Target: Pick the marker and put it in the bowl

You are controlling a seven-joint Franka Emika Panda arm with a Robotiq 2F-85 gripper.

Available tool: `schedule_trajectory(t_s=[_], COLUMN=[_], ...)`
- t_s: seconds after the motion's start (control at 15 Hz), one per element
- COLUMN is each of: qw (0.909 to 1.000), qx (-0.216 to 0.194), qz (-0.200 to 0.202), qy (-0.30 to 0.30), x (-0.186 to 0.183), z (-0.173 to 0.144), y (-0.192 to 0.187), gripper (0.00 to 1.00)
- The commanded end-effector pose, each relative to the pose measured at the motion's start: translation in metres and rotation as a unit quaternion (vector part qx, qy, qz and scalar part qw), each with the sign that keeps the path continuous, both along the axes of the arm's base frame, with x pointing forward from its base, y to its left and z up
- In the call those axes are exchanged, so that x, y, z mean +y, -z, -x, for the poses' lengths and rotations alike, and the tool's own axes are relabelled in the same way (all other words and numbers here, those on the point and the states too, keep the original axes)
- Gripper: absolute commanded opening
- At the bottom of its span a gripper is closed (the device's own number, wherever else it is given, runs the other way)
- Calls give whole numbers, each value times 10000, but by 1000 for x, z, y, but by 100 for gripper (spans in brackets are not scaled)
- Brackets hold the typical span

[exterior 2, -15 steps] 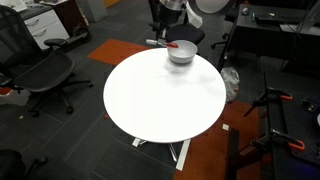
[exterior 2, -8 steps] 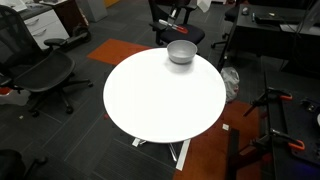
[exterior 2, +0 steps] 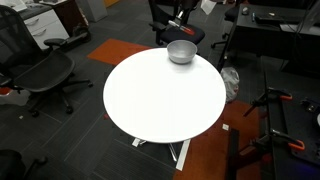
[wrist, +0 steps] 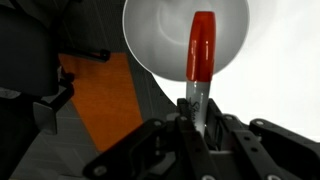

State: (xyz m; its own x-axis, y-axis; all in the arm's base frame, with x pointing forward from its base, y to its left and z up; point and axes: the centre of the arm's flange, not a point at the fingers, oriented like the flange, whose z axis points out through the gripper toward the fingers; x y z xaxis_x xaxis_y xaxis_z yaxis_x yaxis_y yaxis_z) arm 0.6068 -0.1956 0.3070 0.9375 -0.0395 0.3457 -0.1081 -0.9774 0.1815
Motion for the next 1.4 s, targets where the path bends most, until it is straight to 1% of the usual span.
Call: schedule_trajectory(t_s=[0.0,0.6,0.67,0.73,0.8,1.2,1.33], qw=[9995,9969,9964,9961,9958,9953,9954], qx=[111,304,339,371,396,461,458], qz=[-134,-348,-382,-397,-412,-431,-423], qy=[255,643,682,695,718,730,730], x=[-10,-40,-41,-43,-43,-44,-44], z=[-11,-32,-32,-33,-34,-38,-39], y=[21,65,68,71,73,77,78], gripper=[5,5,46,48,54,99,100])
